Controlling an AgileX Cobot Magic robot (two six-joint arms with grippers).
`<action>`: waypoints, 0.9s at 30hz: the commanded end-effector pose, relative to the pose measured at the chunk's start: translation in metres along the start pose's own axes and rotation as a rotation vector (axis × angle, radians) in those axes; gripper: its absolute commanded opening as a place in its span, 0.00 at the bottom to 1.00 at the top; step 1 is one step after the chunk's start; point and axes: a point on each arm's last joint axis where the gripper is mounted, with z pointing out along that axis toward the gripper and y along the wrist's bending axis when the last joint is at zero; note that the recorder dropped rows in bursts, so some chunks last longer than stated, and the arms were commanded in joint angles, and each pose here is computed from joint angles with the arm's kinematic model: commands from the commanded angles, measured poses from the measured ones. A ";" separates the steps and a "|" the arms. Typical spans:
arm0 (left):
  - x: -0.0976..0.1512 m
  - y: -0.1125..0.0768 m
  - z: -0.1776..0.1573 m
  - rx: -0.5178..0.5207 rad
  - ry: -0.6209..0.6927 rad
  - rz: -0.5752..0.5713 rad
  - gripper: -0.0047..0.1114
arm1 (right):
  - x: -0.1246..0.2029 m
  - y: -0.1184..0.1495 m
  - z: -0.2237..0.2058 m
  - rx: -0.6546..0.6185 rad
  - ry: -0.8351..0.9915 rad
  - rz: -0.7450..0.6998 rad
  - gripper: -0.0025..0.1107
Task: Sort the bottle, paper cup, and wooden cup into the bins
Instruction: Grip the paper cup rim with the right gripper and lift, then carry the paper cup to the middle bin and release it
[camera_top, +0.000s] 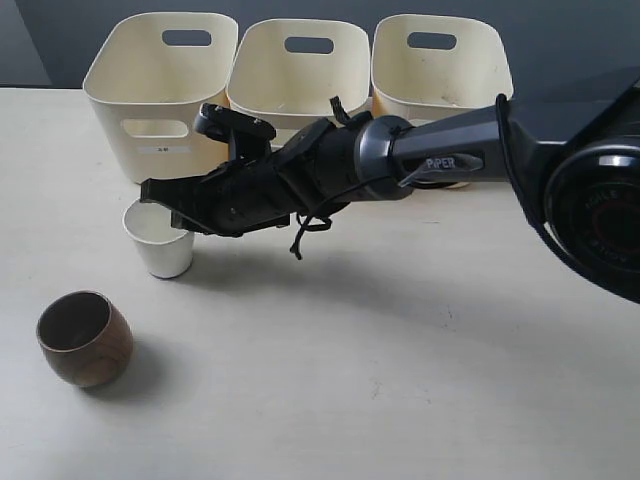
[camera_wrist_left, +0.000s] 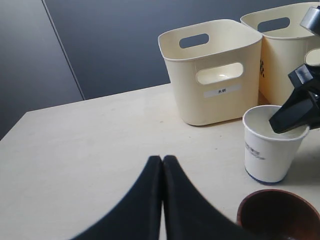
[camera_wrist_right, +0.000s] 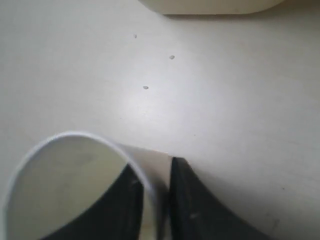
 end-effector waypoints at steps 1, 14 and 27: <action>0.000 0.000 0.000 0.001 -0.009 0.004 0.04 | -0.002 0.005 -0.001 -0.029 0.015 -0.013 0.03; 0.000 0.000 0.000 0.001 -0.009 0.004 0.04 | -0.034 0.049 -0.064 -0.072 -0.048 -0.349 0.02; 0.000 0.000 0.000 0.001 -0.009 0.004 0.04 | -0.083 0.069 -0.165 0.135 -0.276 -0.468 0.02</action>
